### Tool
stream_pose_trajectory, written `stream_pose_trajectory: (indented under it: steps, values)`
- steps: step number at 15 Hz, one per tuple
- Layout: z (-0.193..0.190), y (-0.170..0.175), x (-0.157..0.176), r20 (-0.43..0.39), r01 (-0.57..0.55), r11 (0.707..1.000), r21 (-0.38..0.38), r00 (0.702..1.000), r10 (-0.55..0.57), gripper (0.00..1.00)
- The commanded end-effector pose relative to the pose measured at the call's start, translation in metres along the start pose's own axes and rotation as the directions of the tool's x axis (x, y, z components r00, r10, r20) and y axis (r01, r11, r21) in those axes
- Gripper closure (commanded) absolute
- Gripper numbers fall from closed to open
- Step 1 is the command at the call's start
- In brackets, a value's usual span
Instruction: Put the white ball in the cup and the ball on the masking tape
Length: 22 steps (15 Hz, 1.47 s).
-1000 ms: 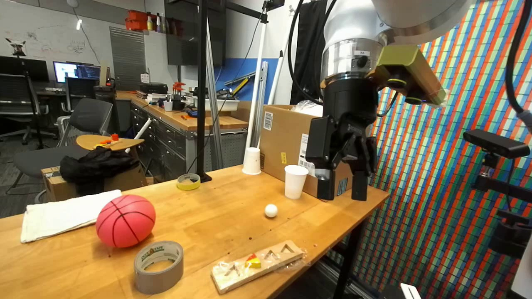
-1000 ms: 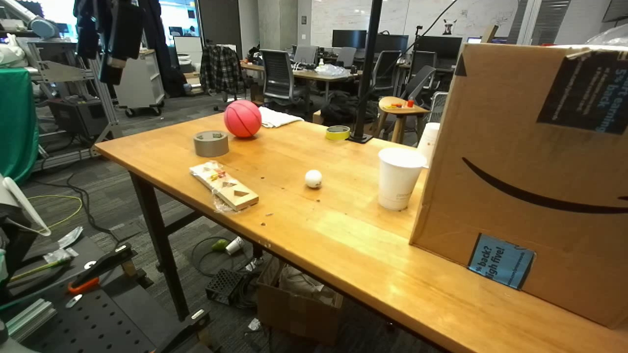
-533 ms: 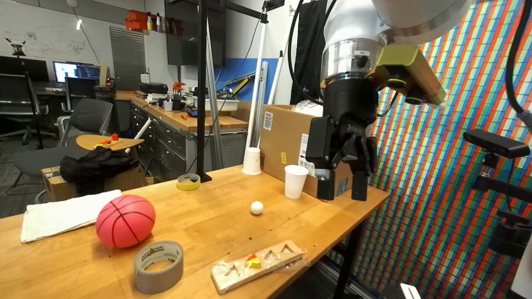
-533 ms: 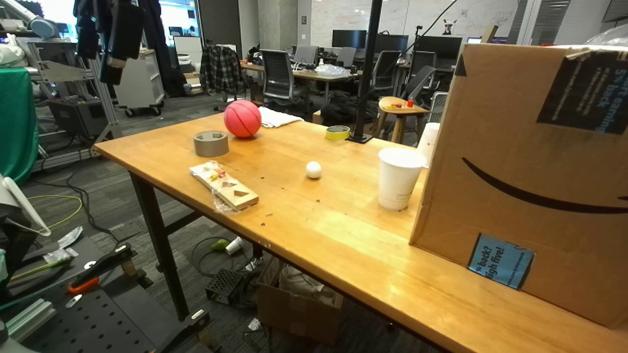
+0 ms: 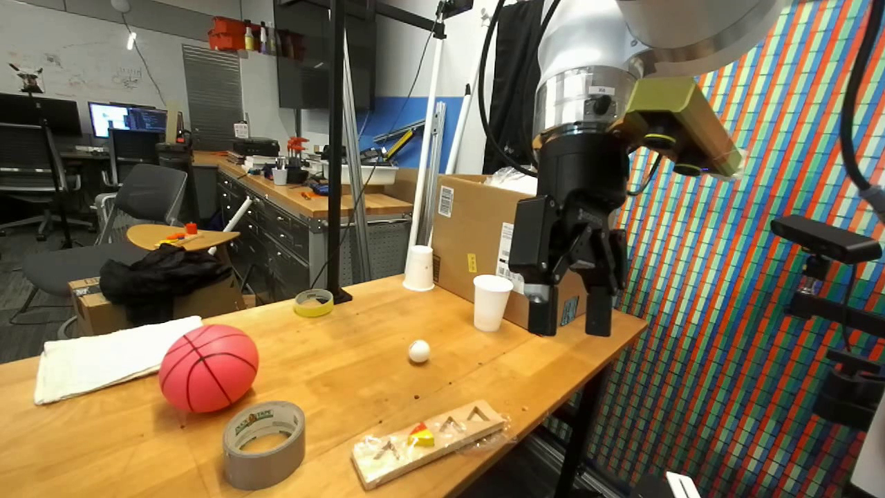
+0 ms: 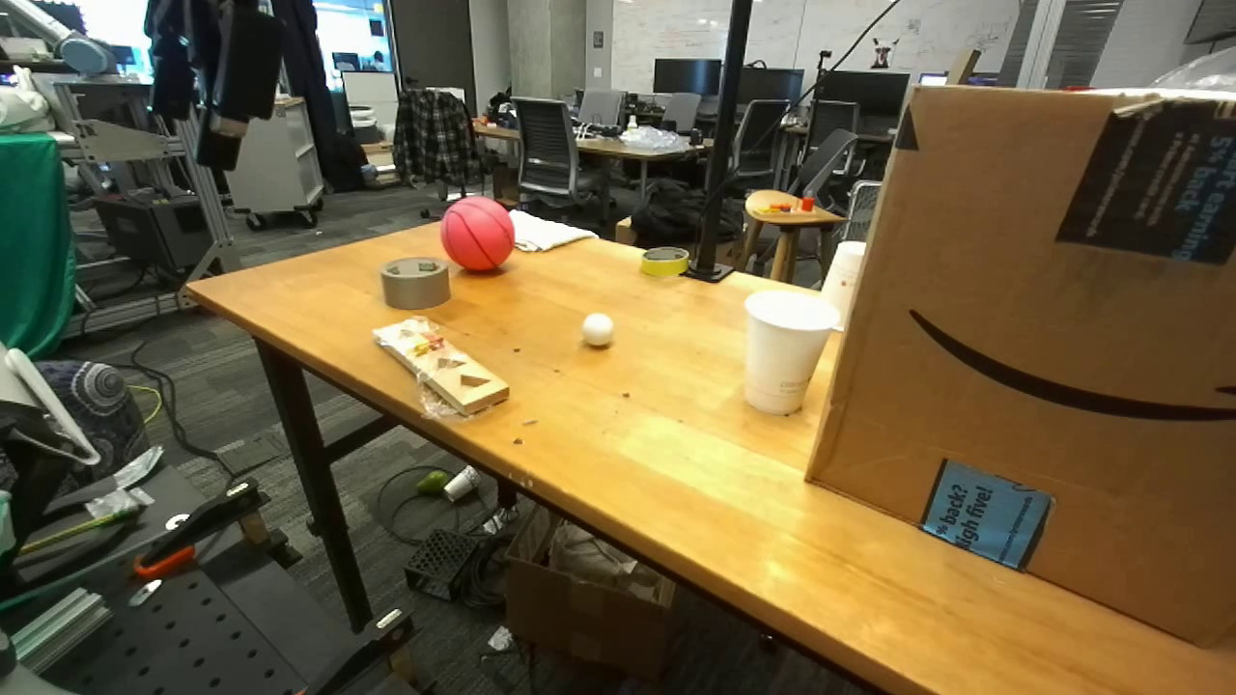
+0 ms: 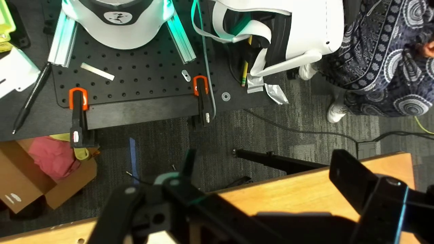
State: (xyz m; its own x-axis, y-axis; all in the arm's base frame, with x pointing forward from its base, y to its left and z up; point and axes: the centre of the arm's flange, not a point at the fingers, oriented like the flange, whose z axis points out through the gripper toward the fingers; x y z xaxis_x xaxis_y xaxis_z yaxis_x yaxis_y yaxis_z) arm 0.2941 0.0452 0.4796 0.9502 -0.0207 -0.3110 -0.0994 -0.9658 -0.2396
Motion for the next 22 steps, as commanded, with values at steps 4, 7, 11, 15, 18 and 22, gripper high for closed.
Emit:
stream_pose_trajectory:
  steps: [4,7,11,15,18,22]
  values:
    - [-0.005,-0.005,0.036,-0.066,0.111,0.993,0.033,0.992,-0.109,0.0]
    - [-0.01,-0.004,0.075,-0.166,0.164,0.986,0.029,0.974,-0.157,0.0]
    - [-0.017,0.002,0.129,-0.305,0.189,0.981,-0.035,0.933,-0.191,0.0]
    - [-0.022,0.0,0.174,-0.438,0.213,0.964,-0.162,0.859,-0.263,0.0]
    - [-0.019,0.004,0.198,-0.499,0.203,0.937,-0.284,0.803,-0.325,0.0]
    - [-0.012,0.022,0.227,-0.563,0.141,0.902,-0.408,0.739,-0.37,0.0]
